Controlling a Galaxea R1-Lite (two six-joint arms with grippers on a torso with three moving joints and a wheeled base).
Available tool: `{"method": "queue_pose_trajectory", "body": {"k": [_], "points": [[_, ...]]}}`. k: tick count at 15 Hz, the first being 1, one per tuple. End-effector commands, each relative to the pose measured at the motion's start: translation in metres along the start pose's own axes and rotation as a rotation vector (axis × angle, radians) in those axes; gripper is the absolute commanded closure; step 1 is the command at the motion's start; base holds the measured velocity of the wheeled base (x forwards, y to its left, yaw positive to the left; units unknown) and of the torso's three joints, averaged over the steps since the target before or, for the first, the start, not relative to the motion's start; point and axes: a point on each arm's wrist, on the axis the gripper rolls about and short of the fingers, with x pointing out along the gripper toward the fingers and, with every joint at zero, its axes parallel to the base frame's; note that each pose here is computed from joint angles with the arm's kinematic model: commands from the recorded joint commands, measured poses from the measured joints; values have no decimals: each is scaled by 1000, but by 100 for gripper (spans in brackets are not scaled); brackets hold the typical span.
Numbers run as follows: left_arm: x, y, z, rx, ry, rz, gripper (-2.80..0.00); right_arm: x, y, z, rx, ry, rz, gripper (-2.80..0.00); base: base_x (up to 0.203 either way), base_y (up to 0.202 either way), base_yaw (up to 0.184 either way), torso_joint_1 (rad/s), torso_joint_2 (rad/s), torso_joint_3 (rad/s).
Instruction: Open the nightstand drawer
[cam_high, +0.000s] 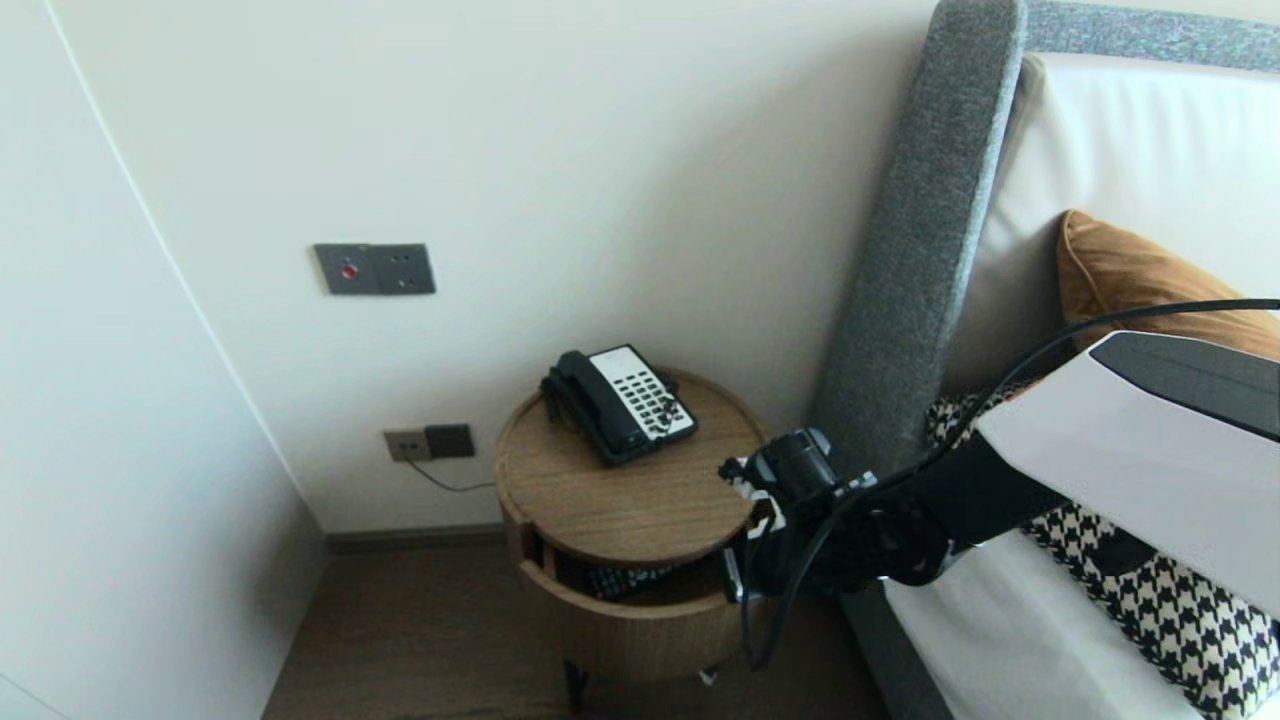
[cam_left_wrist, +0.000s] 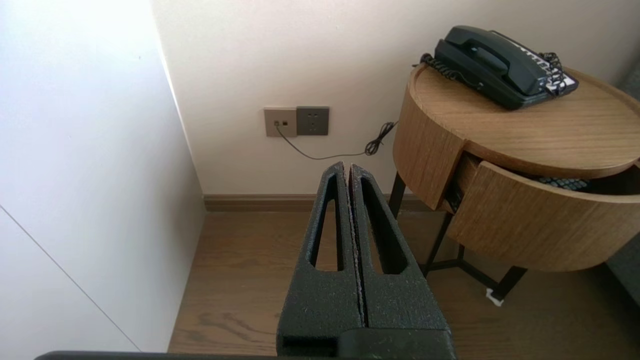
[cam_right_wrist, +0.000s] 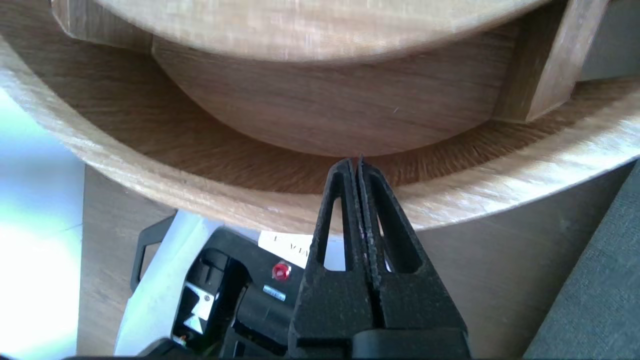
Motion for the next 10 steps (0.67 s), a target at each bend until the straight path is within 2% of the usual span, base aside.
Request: {"method": "queue_pose_trajectory", "body": {"k": [1, 6, 10], "points": [[0, 0, 0, -1, -2, 0, 0, -10, 0, -9, -1, 3, 2, 0, 0, 0, 0, 0, 0, 0], [0, 0, 0, -1, -2, 0, 0, -10, -5, -26, 3, 29, -3, 0, 0, 0, 0, 0, 0, 0], [0, 0, 0, -1, -2, 1, 0, -17, 3, -39, -15, 58, 6, 0, 0, 0, 0, 0, 0, 0]]}}
